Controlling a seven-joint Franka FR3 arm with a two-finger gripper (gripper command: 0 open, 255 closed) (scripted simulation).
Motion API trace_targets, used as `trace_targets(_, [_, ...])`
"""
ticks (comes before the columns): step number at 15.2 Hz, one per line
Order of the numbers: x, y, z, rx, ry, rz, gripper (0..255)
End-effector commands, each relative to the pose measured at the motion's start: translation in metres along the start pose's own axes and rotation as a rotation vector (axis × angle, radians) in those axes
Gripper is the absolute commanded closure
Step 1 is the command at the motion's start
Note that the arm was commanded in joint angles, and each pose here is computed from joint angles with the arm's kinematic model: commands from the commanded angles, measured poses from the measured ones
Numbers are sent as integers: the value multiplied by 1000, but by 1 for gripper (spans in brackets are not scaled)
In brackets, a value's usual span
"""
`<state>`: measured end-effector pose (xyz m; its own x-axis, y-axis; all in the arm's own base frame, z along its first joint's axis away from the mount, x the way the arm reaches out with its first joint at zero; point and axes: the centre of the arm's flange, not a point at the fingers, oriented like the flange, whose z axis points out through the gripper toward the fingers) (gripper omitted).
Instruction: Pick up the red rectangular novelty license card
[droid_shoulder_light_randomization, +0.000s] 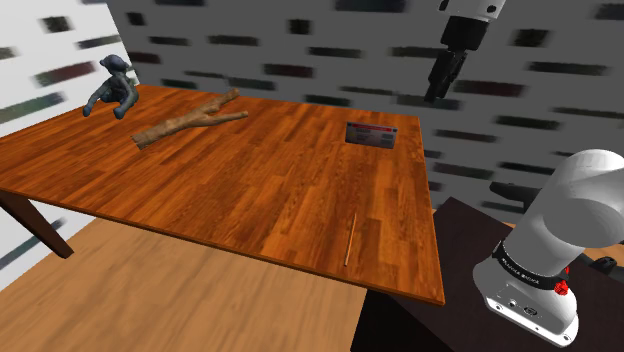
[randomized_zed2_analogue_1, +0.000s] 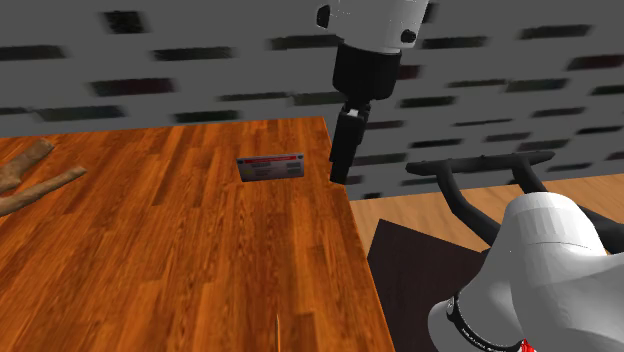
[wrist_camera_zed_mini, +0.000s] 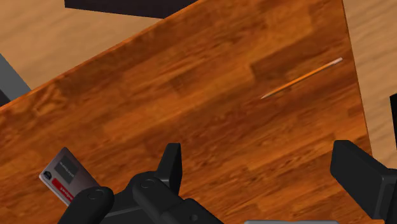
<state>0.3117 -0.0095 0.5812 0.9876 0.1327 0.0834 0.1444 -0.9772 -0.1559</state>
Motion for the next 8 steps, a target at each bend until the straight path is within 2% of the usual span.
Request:
trace_targets(1, [0, 0, 0, 0, 0, 0, 0])
trace_targets(8, [41, 67, 43, -26, -4, -96, 0])
